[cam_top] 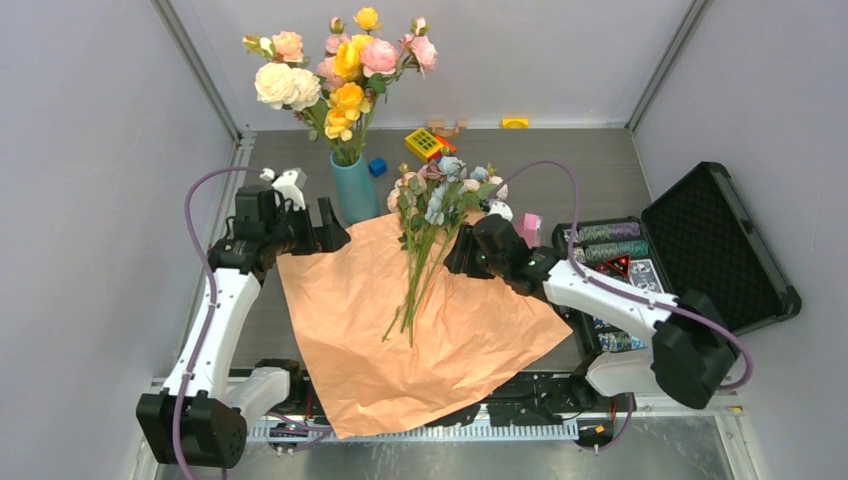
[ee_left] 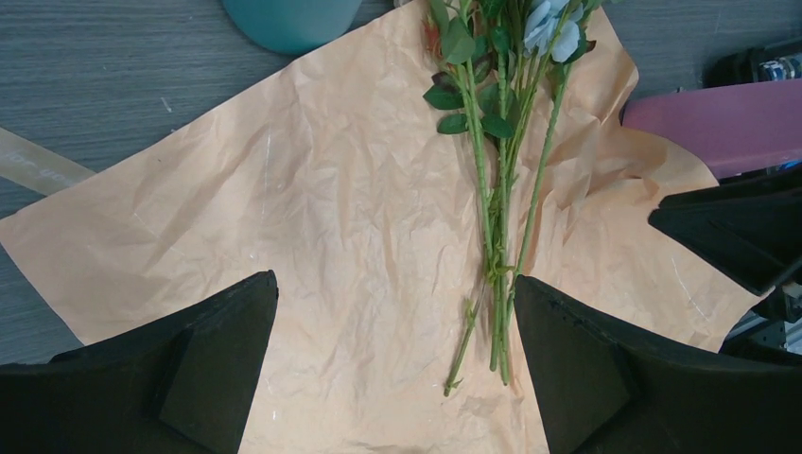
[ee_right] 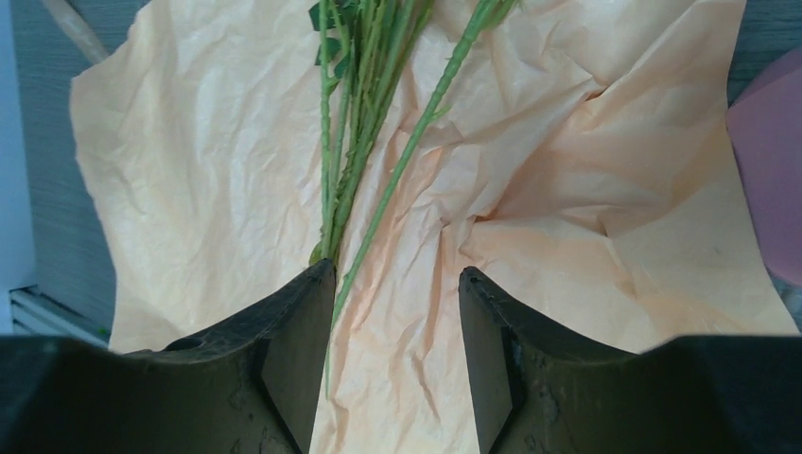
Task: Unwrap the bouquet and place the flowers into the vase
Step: Pick up the fake flower from the wrapping paper.
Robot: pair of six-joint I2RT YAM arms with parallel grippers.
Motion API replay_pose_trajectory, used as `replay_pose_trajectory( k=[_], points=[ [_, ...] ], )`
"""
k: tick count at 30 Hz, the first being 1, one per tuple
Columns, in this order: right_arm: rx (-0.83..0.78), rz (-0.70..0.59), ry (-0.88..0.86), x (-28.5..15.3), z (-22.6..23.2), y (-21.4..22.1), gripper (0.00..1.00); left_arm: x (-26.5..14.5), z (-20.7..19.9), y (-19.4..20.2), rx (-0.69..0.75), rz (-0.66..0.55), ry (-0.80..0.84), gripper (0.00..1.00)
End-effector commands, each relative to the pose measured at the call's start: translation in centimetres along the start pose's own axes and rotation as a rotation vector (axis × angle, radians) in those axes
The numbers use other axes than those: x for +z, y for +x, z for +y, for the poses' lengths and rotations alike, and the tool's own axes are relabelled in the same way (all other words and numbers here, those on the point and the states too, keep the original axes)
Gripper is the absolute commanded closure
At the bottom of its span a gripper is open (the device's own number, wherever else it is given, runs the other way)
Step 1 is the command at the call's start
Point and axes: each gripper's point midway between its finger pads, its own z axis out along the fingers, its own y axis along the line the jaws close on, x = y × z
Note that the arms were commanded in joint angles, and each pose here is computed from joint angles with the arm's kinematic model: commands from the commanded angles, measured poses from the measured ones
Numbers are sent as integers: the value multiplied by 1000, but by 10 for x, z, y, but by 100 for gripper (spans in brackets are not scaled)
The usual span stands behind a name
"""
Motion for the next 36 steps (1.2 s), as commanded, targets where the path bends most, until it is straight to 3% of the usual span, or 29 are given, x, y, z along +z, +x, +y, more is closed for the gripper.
replay_pose_trajectory(
  k=[1, 12, 36],
  points=[
    [73, -139, 19, 25, 13, -29, 45, -2, -6, -3, 18, -26, 33, 2],
    [81, -86, 93, 86, 4, -12, 46, -2, 2, -3, 23, -27, -12, 2],
    [115, -147, 188, 129, -13, -17, 62, 0, 2, 1, 19, -6, -6, 4]
  ],
)
